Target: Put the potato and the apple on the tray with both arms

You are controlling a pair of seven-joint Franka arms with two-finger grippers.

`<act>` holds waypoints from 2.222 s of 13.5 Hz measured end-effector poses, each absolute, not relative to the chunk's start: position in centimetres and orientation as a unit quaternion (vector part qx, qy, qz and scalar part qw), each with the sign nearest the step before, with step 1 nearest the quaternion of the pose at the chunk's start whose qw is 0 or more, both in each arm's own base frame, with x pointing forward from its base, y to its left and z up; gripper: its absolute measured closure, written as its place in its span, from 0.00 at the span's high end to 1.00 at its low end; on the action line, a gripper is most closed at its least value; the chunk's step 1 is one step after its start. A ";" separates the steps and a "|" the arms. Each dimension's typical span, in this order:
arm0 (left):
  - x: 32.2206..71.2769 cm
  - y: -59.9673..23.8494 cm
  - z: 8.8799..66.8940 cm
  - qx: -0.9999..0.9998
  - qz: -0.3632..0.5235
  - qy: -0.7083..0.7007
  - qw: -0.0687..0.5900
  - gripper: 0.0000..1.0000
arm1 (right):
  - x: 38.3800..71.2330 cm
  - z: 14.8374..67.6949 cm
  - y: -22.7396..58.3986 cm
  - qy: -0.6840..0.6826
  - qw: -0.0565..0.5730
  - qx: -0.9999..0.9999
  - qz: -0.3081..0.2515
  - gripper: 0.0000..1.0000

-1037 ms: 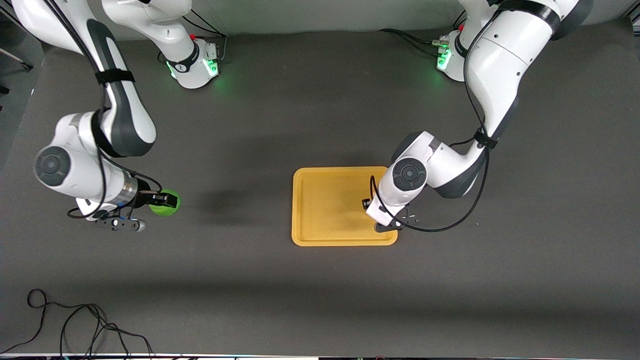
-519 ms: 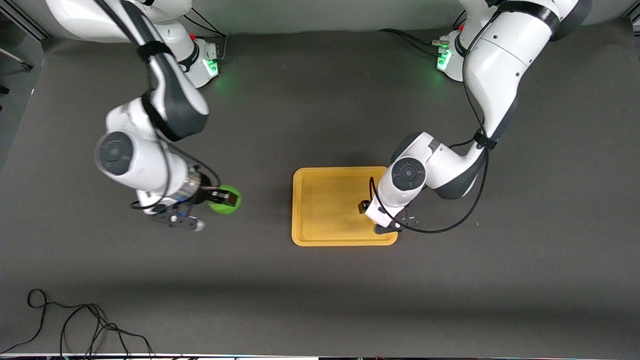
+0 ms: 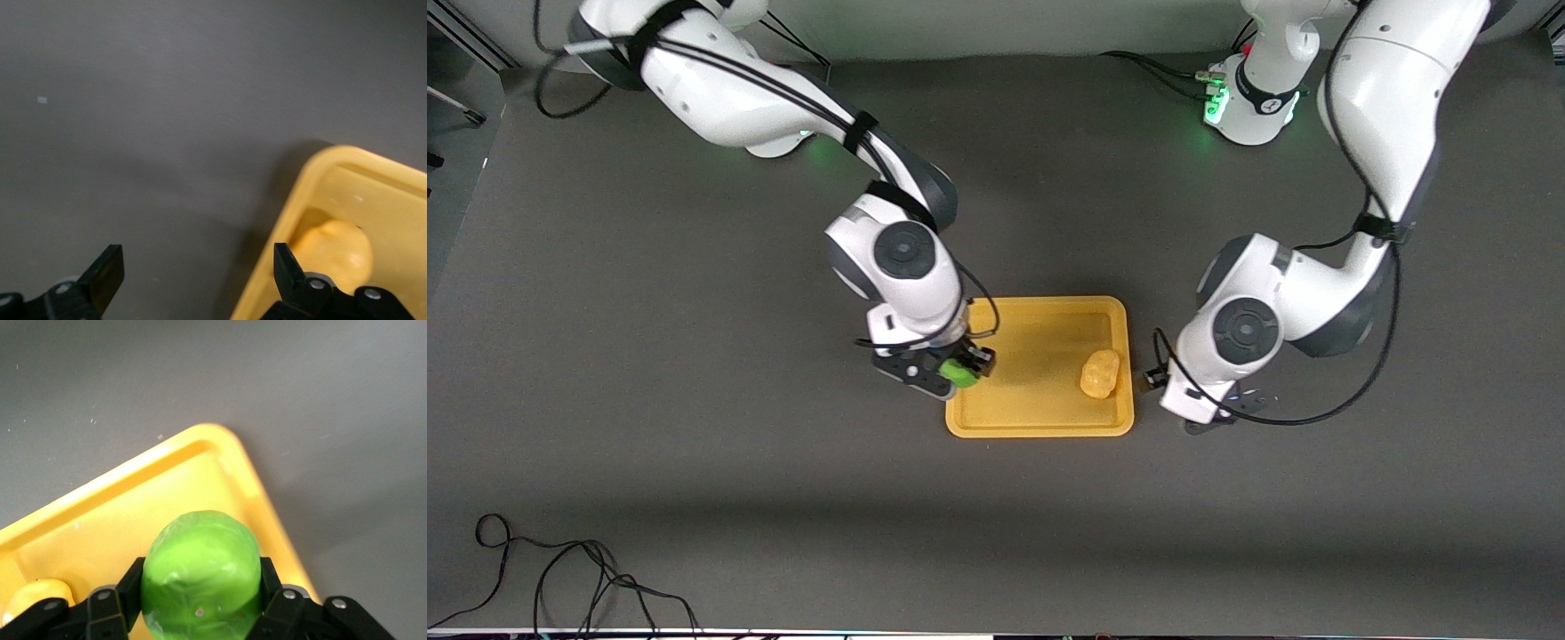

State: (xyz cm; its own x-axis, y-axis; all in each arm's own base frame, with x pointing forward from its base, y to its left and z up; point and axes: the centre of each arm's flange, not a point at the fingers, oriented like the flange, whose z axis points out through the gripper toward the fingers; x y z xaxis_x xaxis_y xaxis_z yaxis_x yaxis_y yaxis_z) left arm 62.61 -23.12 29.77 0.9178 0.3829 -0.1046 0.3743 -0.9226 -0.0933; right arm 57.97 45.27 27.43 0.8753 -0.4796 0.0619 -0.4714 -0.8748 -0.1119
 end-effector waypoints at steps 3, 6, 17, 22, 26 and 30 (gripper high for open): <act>63.5 -18.4 32.9 -0.986 0.063 -0.151 0.044 1.00 | 57.0 21.5 48.6 0.247 0.063 -0.967 -0.015 0.70; 64.2 -9.8 39.2 -0.996 0.053 -0.044 0.048 1.00 | 55.8 20.0 51.8 0.254 0.075 -0.964 -0.007 0.70; 59.5 2.9 54.4 -0.995 0.036 0.043 0.077 1.00 | 56.8 20.0 50.6 0.254 0.048 -0.966 -0.015 0.71; 57.9 5.6 58.3 -0.998 0.020 0.021 0.055 1.00 | 57.8 21.4 50.0 0.262 0.043 -0.964 -0.018 1.00; 57.1 6.0 60.1 -0.998 0.006 0.027 0.054 1.00 | 59.8 30.6 46.5 0.241 0.005 -0.971 -0.010 1.00; 57.2 3.3 60.3 -0.997 0.002 0.050 0.055 1.00 | 62.1 42.8 36.6 0.171 -0.012 -0.985 0.029 1.00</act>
